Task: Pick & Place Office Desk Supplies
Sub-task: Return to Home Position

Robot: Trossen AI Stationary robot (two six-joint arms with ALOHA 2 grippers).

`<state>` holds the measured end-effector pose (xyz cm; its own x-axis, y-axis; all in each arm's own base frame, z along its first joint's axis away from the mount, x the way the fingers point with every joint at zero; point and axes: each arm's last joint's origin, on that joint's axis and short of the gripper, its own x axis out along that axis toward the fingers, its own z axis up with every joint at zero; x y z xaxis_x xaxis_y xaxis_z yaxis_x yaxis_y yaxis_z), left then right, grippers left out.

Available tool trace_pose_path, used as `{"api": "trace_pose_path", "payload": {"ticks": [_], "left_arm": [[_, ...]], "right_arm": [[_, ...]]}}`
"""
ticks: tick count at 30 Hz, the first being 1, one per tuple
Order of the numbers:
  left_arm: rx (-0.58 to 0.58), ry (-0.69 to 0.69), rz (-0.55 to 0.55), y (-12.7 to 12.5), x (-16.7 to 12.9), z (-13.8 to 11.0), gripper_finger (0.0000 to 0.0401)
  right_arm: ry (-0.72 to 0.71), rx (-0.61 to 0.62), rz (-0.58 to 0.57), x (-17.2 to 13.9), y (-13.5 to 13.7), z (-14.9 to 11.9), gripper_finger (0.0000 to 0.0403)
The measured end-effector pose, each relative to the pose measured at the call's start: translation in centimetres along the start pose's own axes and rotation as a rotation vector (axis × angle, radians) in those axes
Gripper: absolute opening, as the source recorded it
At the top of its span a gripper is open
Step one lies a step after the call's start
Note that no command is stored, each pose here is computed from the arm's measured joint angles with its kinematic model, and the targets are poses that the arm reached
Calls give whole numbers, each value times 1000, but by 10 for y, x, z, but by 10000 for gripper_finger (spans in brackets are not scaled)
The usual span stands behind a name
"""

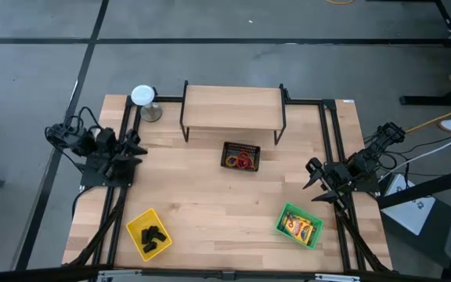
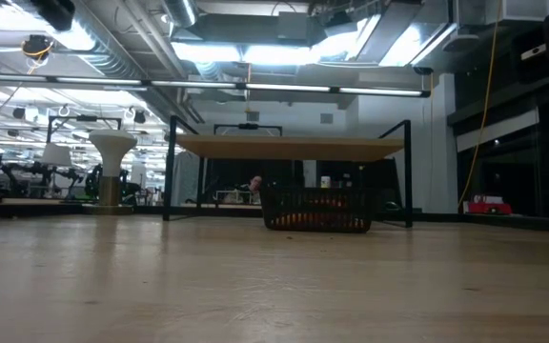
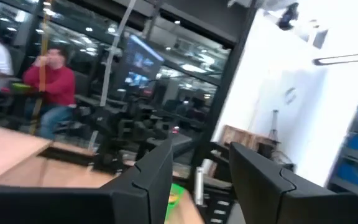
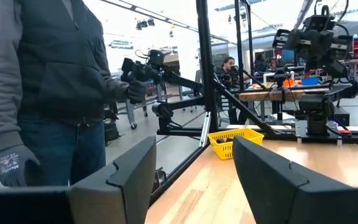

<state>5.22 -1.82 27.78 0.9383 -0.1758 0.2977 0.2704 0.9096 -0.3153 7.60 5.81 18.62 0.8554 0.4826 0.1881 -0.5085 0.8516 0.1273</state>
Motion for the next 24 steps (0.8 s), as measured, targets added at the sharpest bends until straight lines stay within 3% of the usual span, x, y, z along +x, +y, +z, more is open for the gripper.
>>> {"api": "trace_pose_path", "payload": {"ticks": [6, 9, 16, 24], "left_arm": [[16, -28, 31, 2, 2, -7, 152], [10, -14, 48, 6, 5, -25, 152], [-130, 39, 19, 18, 9, -81, 152], [-201, 230, 43, 24, 6, -108, 152]], "right_arm": [[4, -1, 0, 0, 0, 0, 215], [5, -1, 0, 0, 0, -1, 215], [9, -2, -1, 0, 0, -1, 215], [12, -2, -2, 0, 0, -1, 215]]}}
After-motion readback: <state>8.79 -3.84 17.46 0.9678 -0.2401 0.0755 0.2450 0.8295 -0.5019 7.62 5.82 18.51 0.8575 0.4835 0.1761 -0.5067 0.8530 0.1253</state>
